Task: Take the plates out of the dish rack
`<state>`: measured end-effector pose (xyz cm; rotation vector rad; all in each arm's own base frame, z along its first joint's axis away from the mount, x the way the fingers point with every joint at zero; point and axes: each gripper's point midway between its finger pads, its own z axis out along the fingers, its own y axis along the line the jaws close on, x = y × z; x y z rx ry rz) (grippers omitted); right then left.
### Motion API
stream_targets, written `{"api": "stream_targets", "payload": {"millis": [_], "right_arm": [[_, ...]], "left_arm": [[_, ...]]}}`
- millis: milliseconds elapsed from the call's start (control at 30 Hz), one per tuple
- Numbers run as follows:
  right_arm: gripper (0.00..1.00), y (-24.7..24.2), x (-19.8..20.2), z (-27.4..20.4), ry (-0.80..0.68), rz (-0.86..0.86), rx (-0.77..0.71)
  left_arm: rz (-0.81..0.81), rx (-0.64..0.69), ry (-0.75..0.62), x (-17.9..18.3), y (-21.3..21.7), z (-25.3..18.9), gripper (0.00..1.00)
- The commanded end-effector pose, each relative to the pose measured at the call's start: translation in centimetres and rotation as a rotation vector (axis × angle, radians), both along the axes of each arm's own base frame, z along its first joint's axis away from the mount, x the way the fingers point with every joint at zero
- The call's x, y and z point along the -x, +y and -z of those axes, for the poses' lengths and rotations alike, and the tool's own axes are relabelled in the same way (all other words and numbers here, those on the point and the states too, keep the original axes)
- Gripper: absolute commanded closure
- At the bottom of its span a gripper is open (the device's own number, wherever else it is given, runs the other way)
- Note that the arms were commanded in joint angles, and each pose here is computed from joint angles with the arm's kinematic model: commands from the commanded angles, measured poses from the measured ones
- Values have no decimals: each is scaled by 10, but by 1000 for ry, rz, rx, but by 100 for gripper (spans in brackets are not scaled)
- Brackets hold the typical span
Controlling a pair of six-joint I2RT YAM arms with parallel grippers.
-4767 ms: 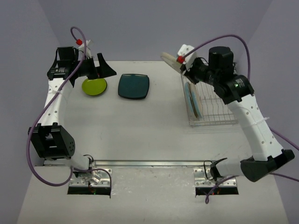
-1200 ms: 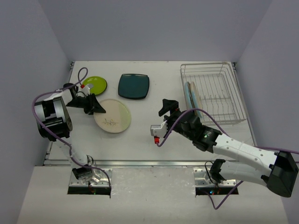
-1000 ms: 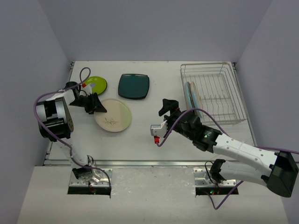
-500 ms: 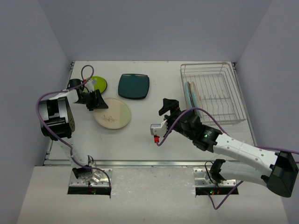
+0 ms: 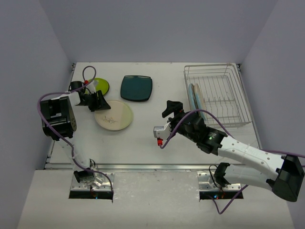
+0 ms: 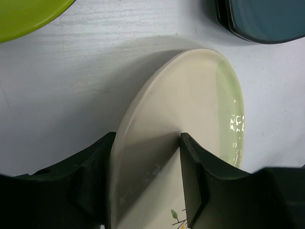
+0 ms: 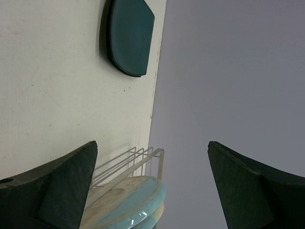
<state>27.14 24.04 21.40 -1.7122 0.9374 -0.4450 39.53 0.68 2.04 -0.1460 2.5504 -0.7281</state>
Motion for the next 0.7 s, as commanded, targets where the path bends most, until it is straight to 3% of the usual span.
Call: {"api": "stream_targets", "payload": {"millis": [0,233,667], "right_arm": [[1,3,-5,-29,-30,19,-66],[1,2,-6,-31,-35,24,-66],[1,2,-4,-29,-34,10,-60]], "left_arm": [[-10,-441,174,33,75,66,56],[11,-475,191,44,78,60,55],[152,-319,276,72,48,48,48]]}}
